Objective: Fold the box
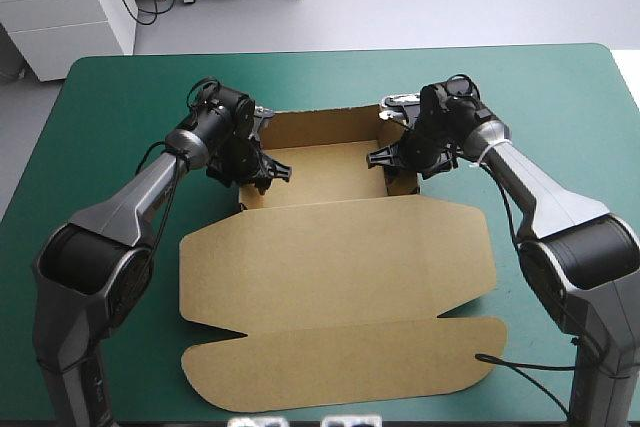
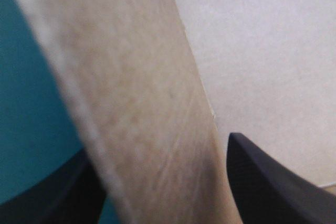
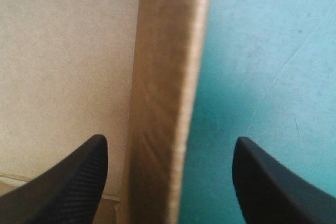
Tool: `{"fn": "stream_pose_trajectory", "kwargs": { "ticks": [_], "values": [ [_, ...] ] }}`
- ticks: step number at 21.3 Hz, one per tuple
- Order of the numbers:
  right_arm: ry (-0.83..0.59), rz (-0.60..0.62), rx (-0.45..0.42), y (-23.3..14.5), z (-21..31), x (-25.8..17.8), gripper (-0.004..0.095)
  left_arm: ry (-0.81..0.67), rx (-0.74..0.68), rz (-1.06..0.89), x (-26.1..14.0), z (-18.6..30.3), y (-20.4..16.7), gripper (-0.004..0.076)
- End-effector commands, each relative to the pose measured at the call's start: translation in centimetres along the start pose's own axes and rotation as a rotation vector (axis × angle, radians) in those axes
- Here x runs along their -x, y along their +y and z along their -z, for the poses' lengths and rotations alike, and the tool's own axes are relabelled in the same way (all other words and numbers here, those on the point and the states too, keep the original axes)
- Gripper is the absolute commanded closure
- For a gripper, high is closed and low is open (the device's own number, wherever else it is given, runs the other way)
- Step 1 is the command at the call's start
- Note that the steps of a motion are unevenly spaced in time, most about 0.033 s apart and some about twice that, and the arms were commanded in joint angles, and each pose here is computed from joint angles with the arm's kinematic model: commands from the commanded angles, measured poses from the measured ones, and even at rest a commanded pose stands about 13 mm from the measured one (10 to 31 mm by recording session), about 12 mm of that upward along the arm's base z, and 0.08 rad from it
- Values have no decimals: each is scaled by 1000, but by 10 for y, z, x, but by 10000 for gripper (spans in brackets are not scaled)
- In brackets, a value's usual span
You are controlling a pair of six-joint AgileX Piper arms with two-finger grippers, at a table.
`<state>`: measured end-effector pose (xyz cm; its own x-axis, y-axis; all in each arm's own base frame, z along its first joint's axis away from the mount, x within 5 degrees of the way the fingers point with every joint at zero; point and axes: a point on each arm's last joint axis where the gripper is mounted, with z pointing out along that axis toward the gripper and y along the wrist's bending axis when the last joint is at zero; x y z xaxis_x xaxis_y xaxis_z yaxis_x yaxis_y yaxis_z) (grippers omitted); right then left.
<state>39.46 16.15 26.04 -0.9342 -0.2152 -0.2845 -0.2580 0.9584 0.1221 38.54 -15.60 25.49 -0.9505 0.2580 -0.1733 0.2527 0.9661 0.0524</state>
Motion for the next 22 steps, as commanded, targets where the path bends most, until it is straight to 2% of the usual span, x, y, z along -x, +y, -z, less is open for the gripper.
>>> {"fn": "stream_pose_trajectory", "kwargs": {
  "ticks": [1, 6, 9, 11, 14, 18, 22],
  "values": [
    [-140, 2, 27, 2, 38, 11, 272, -121, -24, 15, 6, 54, 0, 260],
    [-280, 27, 12, 7, 95, 32, 273, -281, -47, 27, 19, 99, 2, 260],
    [-363, 38, -37, 7, 141, 37, 273, -393, -13, 31, 17, 135, 10, 260],
    [-443, 29, -21, 9, 167, 37, 273, -464, 6, 36, 10, 161, 15, 265],
    [-494, 17, -8, 11, 188, 32, 273, -550, 11, 52, -9, 197, 22, 333],
    [-496, 13, 36, 14, 192, 28, 273, -630, -33, 125, -31, 231, 27, 404],
    [-495, 12, 41, 15, 192, 28, 274, -698, -50, 141, -56, 259, 33, 495]
  ]
}}
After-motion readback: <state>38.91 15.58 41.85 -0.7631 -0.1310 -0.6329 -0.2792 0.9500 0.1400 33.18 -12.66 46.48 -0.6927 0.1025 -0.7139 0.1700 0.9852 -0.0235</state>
